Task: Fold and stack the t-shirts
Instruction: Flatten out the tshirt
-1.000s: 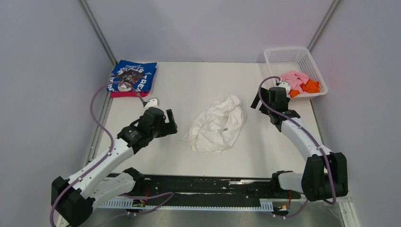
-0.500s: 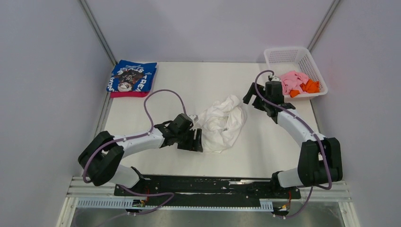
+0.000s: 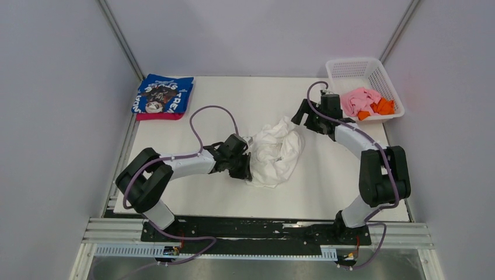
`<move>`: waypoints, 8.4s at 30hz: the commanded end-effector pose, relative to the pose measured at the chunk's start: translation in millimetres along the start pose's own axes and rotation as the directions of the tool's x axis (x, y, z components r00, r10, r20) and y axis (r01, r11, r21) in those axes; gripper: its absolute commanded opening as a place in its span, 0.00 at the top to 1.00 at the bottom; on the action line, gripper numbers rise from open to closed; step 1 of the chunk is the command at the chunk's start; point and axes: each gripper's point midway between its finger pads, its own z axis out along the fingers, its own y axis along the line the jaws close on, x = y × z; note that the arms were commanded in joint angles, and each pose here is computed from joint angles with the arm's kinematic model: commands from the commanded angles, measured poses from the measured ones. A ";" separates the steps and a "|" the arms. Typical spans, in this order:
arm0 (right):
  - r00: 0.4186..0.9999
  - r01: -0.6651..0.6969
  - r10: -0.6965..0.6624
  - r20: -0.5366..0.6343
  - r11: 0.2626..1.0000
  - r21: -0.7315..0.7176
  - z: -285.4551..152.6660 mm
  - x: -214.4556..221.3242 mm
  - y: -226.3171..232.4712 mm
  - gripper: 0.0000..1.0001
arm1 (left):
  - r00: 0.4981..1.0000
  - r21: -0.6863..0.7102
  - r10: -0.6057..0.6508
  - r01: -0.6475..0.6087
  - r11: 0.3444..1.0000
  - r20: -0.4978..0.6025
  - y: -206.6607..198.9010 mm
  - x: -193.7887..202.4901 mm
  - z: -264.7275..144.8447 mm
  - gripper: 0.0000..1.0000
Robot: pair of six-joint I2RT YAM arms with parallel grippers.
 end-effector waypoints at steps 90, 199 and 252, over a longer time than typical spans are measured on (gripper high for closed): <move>0.960 0.091 -0.088 0.265 0.996 0.001 9.8 -150.6 51.5 0.00 | 0.832 -0.554 -0.010 0.378 0.741 0.555 169.3 -303.8 -172.9 0.00; 0.964 -0.242 0.259 -0.063 0.949 0.202 -150.6 97.5 -53.2 0.00 | 0.772 -0.458 -0.471 0.634 0.623 0.427 238.4 -54.9 -100.0 1.00; 0.932 -0.242 0.159 0.327 0.942 0.232 -189.4 -4.4 -19.3 1.00 | 0.408 -0.148 -0.098 0.530 0.835 0.908 91.5 -153.4 -311.2 1.00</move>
